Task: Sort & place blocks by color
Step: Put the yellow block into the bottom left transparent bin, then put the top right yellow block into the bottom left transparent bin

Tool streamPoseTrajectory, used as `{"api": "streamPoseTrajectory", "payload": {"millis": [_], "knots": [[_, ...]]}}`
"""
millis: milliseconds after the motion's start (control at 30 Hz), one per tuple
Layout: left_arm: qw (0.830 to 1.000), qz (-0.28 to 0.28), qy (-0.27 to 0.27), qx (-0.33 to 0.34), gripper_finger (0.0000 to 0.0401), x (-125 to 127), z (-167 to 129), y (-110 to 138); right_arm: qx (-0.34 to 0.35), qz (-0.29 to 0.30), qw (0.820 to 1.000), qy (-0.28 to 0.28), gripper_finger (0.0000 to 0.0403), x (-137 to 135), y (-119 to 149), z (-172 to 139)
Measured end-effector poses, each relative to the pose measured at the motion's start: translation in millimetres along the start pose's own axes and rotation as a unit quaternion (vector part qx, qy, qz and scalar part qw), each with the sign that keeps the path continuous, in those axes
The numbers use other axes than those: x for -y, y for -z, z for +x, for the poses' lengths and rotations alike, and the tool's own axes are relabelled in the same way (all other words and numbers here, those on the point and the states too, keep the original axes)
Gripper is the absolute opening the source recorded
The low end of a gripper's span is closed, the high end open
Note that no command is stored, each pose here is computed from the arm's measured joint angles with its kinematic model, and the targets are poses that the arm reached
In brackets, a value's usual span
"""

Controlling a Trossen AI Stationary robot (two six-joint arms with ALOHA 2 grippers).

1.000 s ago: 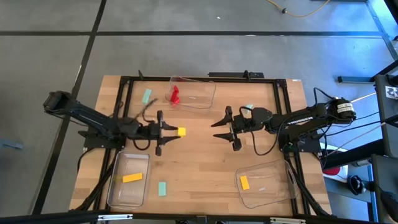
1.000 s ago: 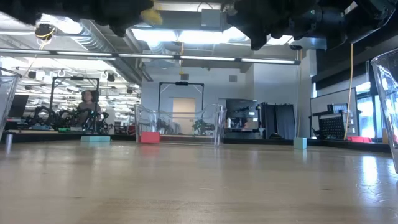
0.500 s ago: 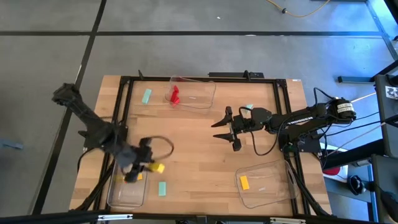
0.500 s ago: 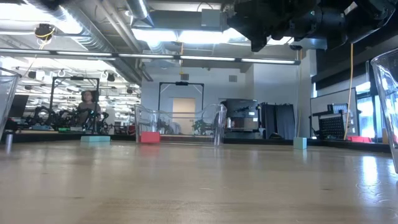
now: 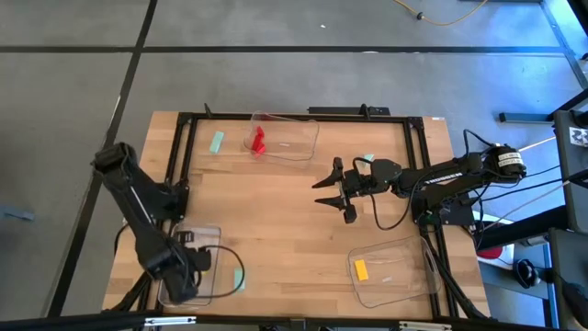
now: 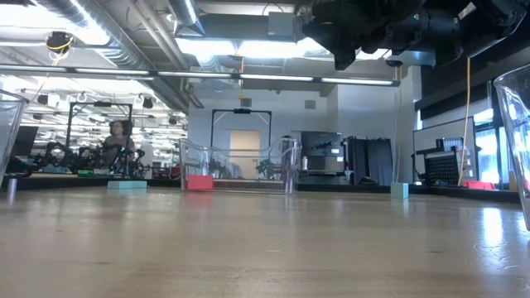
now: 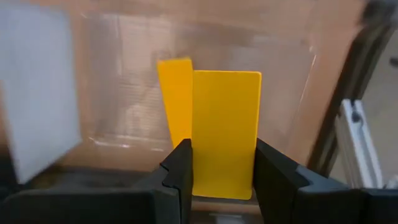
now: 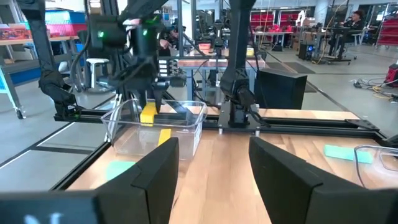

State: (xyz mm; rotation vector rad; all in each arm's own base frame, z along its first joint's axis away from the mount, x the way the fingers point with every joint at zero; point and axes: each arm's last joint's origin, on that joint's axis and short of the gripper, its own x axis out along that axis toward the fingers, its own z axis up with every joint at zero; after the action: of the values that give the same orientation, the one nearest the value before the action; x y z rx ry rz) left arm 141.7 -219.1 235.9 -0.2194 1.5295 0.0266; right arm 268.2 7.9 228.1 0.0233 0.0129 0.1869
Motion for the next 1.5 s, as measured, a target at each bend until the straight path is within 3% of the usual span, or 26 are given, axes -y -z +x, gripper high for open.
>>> {"api": "streamPoseTrajectory", "payload": {"millis": [400,633,800,933,1067,1167,1300,1400,1500], "knots": [[0.998,0.024,-0.050,-0.042,0.0118,14,36,0,0.003,-0.002,1.000,0.000,0.0198,0,-1,0],[0.997,-0.032,-0.061,-0.044,0.0205,9,36,-6,0.003,-0.001,1.000,0.000,0.0198,0,-1,0],[0.995,-0.041,-0.031,-0.083,0.0248,3,31,-15,0.003,-0.001,1.000,0.000,0.0198,0,-1,0],[0.995,-0.050,0.010,-0.085,0.0259,-6,11,-23,0.003,-0.002,1.000,0.000,0.0198,0,-1,0],[0.998,-0.060,0.036,-0.004,0.0257,-19,-31,-28,0.003,-0.003,1.000,0.000,0.0198,0,-1,0],[0.989,-0.033,0.020,0.142,0.0257,-33,-69,-29,0.003,-0.003,1.000,0.000,0.0198,0,-1,0],[0.936,0.023,-0.046,0.348,0.0257,-58,-107,-33,0.004,-0.003,1.000,0.000,0.0198,0,-1,0],[0.900,0.053,-0.083,0.424,0.0257,-78,-116,-42,0.004,-0.003,1.000,0.000,0.0198,0,-1,0],[0.872,0.076,-0.097,0.474,0.0257,-97,-108,-56,0.004,-0.003,1.000,0.000,0.0198,0,-1,0]]}}
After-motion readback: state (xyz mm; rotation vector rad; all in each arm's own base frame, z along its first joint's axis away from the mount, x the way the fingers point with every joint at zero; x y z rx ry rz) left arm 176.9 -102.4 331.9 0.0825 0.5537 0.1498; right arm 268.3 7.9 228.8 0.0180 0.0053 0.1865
